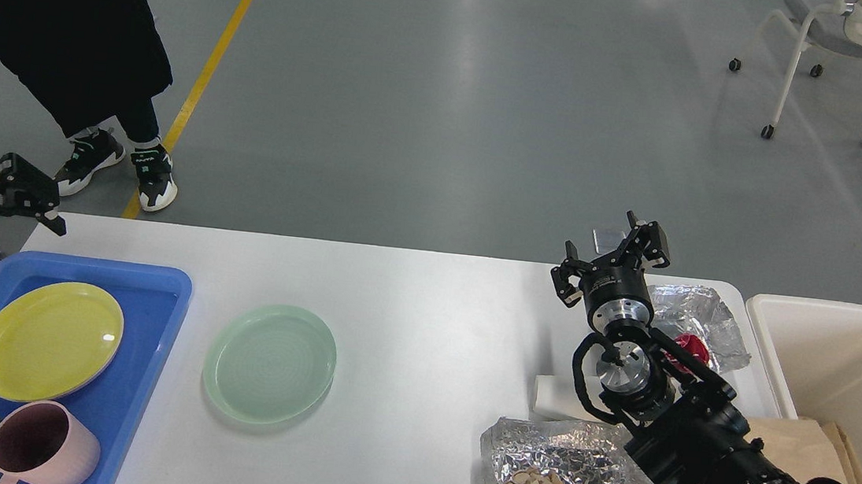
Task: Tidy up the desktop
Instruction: 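Open the left gripper and lift it away from the pink cup, then move the left gripper down to the pale green plate's rim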
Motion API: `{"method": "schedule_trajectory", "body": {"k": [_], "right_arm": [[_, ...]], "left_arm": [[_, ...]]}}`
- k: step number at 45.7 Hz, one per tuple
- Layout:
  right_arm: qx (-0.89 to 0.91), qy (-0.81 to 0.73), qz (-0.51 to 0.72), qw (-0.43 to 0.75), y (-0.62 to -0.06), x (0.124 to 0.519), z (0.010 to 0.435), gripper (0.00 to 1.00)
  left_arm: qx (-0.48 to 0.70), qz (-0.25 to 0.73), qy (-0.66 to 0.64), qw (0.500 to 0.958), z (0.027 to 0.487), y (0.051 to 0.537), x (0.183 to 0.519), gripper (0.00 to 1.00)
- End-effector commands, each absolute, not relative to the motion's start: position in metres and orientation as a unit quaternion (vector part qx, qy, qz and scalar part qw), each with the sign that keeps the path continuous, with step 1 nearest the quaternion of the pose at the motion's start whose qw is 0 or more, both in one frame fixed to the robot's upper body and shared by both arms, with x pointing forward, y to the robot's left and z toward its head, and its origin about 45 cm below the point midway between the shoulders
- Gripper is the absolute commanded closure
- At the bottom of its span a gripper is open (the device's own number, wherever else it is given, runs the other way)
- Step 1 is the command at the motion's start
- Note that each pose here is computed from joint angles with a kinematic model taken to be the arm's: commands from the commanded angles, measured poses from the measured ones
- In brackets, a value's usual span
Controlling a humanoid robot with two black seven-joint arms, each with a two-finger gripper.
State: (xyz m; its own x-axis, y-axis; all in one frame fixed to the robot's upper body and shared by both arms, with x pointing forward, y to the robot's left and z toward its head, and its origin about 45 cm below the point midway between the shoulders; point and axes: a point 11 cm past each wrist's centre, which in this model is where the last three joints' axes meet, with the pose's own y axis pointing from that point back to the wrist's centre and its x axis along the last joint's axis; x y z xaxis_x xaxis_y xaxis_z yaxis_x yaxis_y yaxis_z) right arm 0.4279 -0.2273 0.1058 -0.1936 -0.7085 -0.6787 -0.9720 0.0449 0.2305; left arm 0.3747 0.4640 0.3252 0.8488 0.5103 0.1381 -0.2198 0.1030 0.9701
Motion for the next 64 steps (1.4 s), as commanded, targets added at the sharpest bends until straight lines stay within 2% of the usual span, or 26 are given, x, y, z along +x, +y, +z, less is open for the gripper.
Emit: {"method": "schedule_trajectory", "body": {"k": [1, 13, 18, 24, 31, 39, 47, 53, 64], "right_arm": [[-0.604, 0.696, 0.336, 0.196, -0.227, 0.428, 0.106, 0.0], [-0.604, 0.696, 0.336, 0.196, -0.227, 0.428, 0.106, 0.0], [-0.604, 0.696, 0.336, 0.196, -0.227, 0.428, 0.106, 0.0], [-0.604, 0.696, 0.336, 0.196, -0.227, 0.428, 0.106, 0.0], [-0.604, 0.696, 0.336, 0.196, -0.227, 0.428, 0.106, 0.0], [-0.604, 0.696, 0.336, 0.196, -0.227, 0.428, 0.106, 0.0], [-0.604, 0.696, 0.336, 0.196, -0.227, 0.428, 0.106, 0.0], [-0.604, 0.696, 0.336, 0.196, -0.227, 0.428, 0.106, 0.0], [-0.604, 0.696, 0.336, 0.196, -0.227, 0.428, 0.106, 0.0]], "left_arm": [[0.669, 0.213, 0.067, 0.709, 0.35, 0.431, 0.399, 0.04], [0.713, 0.158, -0.028, 0.682, 0.392, 0.353, 0.432, 0.04], [0.717, 0.155, -0.064, 0.677, 0.417, 0.332, 0.439, 0.04], [0.714, 0.145, -0.074, 0.681, 0.419, 0.318, 0.44, 0.05], [0.714, 0.121, -0.051, 0.688, 0.39, 0.315, 0.435, 0.04], [0.691, 0.097, -0.028, 0.716, 0.353, 0.304, 0.432, 0.04], [0.691, 0.072, 0.002, 0.719, 0.309, 0.306, 0.426, 0.04], [0.671, 0.049, 0.011, 0.74, 0.269, 0.287, 0.425, 0.04], [0.659, 0.043, 0.0, 0.751, 0.222, 0.272, 0.419, 0.04]]}}
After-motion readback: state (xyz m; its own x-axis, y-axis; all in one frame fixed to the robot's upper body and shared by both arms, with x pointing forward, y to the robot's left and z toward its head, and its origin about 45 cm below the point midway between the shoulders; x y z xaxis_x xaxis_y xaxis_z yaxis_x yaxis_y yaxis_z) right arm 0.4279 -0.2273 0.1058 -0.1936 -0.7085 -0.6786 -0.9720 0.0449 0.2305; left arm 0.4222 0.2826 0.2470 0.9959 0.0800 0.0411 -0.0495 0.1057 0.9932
